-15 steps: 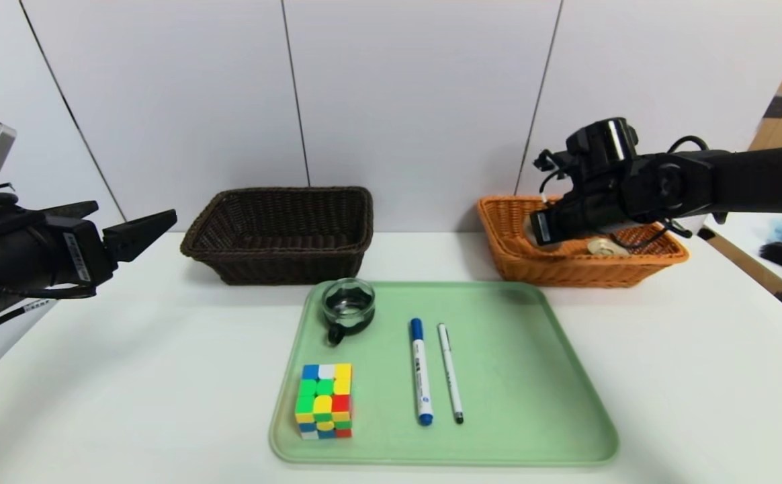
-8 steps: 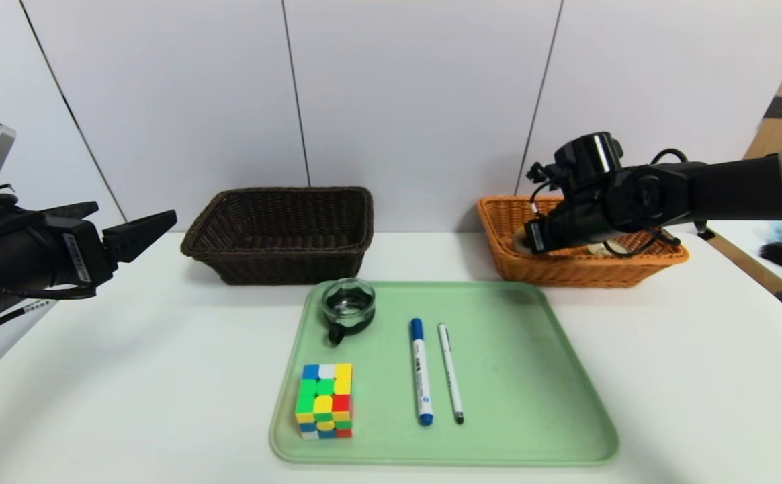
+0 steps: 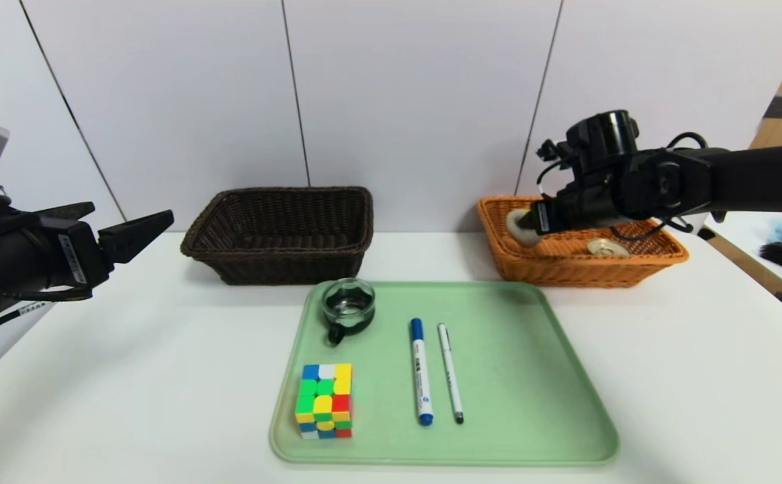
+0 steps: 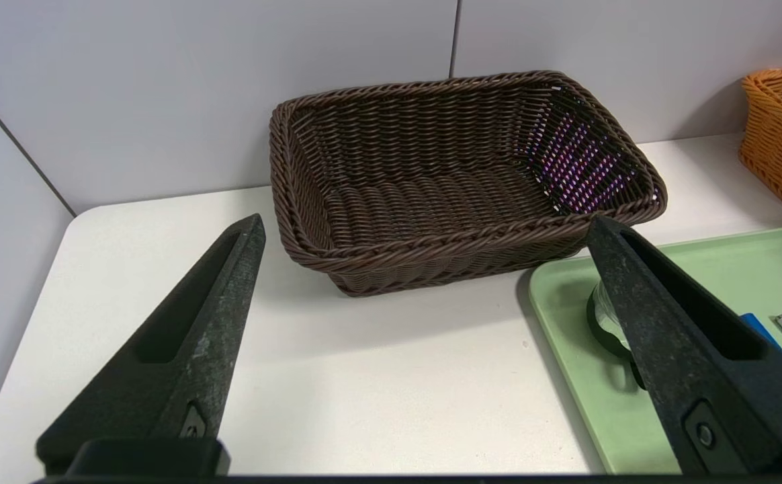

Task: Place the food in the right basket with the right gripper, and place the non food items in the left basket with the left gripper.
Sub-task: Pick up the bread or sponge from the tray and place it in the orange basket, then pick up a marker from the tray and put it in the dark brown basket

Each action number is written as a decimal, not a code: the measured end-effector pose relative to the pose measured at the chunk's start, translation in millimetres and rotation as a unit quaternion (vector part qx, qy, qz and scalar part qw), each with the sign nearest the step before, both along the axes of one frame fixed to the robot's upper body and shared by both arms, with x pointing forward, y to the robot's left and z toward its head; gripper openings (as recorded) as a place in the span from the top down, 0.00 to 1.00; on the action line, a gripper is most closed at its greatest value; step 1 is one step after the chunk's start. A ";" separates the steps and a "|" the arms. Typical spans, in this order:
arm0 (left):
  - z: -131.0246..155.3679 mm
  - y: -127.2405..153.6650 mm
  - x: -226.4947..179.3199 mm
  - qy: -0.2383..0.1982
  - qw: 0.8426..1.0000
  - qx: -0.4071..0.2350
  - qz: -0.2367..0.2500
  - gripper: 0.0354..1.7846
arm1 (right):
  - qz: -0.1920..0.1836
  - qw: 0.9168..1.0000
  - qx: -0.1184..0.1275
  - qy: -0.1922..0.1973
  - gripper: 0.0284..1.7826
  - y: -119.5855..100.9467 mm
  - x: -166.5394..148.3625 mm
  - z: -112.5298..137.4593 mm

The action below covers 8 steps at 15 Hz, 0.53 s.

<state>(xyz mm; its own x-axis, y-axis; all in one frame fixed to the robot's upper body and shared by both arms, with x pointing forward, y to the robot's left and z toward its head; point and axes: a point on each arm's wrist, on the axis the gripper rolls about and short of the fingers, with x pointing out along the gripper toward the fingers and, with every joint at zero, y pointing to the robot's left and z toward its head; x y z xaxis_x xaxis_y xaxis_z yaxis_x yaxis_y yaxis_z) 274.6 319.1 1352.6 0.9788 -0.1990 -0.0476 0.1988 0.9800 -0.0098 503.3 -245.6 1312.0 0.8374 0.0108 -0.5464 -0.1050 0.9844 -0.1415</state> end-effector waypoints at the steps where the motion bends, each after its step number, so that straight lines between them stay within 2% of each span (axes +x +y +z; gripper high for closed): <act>1: 0.0 0.0 -0.1 0.000 1.000 -0.001 0.000 0.06 | 0.005 1.000 0.005 -0.017 0.20 3.1 -6.0 11.3; 5: -1.1 0.1 -0.9 0.002 1.000 -0.002 0.001 0.06 | 0.034 0.998 0.021 -0.058 0.14 21.2 -40.3 50.3; 8: -1.2 0.3 -3.5 0.000 1.000 -0.002 0.001 0.06 | 0.029 0.997 0.025 -0.066 0.11 25.2 -53.3 59.1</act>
